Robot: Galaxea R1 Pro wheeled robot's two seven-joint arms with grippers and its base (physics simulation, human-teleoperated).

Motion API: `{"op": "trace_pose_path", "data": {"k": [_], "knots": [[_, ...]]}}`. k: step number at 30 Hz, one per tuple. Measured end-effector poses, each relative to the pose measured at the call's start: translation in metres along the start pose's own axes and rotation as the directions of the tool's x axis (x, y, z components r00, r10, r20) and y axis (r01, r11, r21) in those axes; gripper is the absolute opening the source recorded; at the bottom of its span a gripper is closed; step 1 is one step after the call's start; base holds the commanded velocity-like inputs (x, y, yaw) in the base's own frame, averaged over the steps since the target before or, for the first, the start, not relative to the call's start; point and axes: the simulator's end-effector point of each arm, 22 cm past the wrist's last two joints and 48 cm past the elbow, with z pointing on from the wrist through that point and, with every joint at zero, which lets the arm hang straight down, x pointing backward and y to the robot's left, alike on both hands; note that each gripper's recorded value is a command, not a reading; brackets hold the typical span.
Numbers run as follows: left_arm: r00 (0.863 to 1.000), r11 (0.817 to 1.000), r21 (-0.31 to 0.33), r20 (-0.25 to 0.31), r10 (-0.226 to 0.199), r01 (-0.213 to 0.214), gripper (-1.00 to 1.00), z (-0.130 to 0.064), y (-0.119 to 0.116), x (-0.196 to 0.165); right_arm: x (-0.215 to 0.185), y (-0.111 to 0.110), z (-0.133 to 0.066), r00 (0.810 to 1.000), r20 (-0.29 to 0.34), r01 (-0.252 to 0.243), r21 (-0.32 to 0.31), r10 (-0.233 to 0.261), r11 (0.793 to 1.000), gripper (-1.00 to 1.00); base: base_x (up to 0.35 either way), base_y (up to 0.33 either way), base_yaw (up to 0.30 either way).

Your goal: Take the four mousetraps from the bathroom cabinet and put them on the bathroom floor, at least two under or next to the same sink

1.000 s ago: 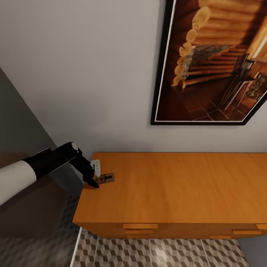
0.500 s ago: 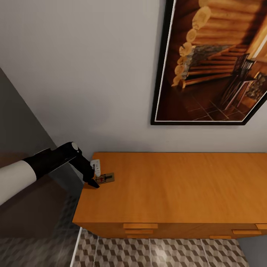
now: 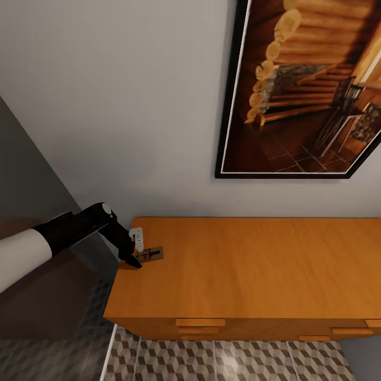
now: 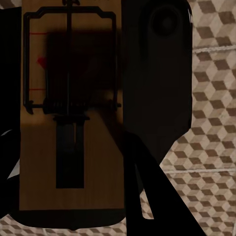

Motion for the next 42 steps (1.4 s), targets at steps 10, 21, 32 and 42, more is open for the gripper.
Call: {"op": "trace_pose_path", "data": {"k": [10, 21, 32, 42], "knots": [[1.0, 1.0, 0.0, -0.002, 0.003, -0.003, 1.0, 0.0, 0.0, 0.0, 0.0, 0.0, 0.0, 1.0, 0.0, -0.001, 0.0, 0.001, 1.0, -1.0, 0.0, 0.0, 0.0], [1.0, 1.0, -0.002, 0.002, 0.018, -0.018, 1.0, 0.004, 0.0, -0.008, 0.0, 0.0, 0.0, 1.0, -0.001, -0.001, 0.0, 0.001, 1.0, -1.0, 0.0, 0.0, 0.0], [1.0, 1.0, 0.0, 0.006, 0.022, -0.022, 1.0, 0.006, -0.001, -0.013, 0.0, 0.0, 0.0, 1.0, -0.001, -0.001, 0.0, 0.001, 1.0, -1.0, 0.0, 0.0, 0.0], [1.0, 1.0, 0.002, 0.008, 0.021, -0.021, 1.0, 0.006, -0.002, -0.014, 0.0, 0.0, 0.0, 1.0, -0.001, -0.001, 0.0, 0.001, 1.0, -1.0, 0.0, 0.0, 0.0]]}}
